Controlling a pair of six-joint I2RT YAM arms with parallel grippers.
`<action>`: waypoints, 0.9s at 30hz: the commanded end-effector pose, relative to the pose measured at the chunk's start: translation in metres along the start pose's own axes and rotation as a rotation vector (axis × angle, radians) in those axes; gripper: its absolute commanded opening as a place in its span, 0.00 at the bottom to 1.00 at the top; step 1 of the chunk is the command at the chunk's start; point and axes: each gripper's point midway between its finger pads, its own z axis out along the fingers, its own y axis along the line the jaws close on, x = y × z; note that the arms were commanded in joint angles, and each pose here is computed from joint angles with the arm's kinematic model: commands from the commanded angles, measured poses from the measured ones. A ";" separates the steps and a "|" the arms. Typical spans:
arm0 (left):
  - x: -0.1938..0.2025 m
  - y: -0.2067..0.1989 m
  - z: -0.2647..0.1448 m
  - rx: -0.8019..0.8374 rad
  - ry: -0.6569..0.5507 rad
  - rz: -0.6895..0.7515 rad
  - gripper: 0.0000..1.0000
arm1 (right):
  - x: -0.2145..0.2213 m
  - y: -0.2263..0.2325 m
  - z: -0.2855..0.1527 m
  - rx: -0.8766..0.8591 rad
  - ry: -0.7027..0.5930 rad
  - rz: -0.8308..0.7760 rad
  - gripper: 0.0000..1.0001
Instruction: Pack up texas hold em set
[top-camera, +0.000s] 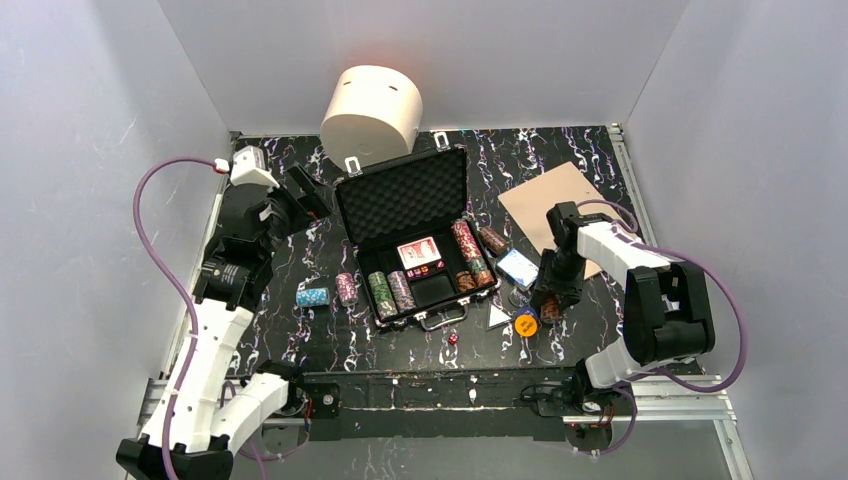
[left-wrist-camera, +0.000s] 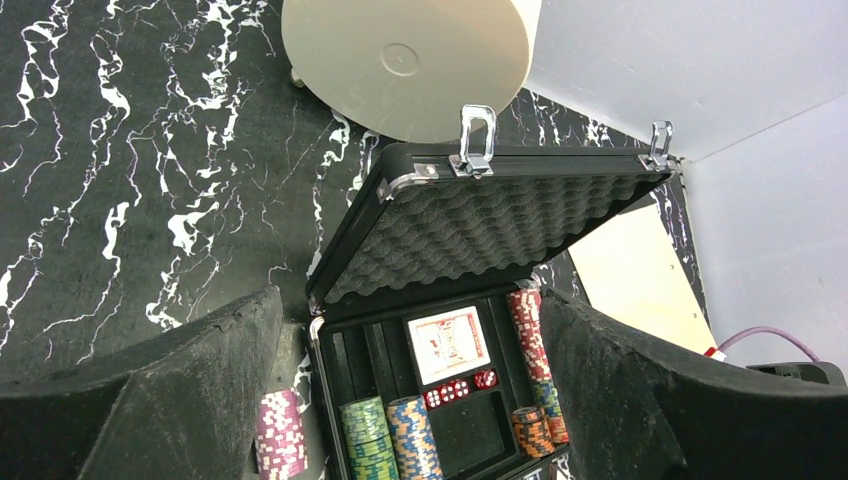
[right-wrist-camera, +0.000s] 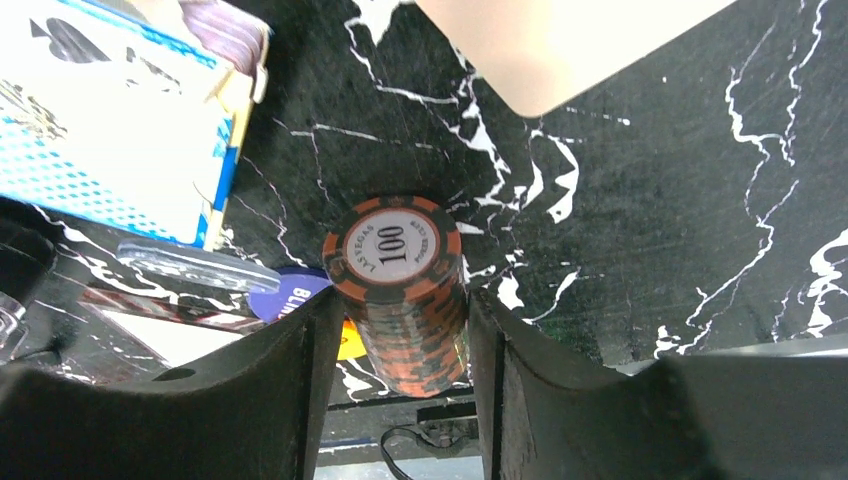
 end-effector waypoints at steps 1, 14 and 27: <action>-0.019 -0.013 -0.004 0.036 -0.039 0.018 0.98 | -0.021 0.010 0.001 -0.022 -0.063 -0.018 0.58; -0.022 -0.010 -0.016 0.037 -0.067 0.020 0.98 | -0.062 0.030 -0.084 0.010 -0.313 -0.038 0.39; 0.017 0.008 -0.043 0.000 0.046 -0.036 0.98 | -0.062 0.214 -0.153 -0.447 -0.559 -0.227 0.38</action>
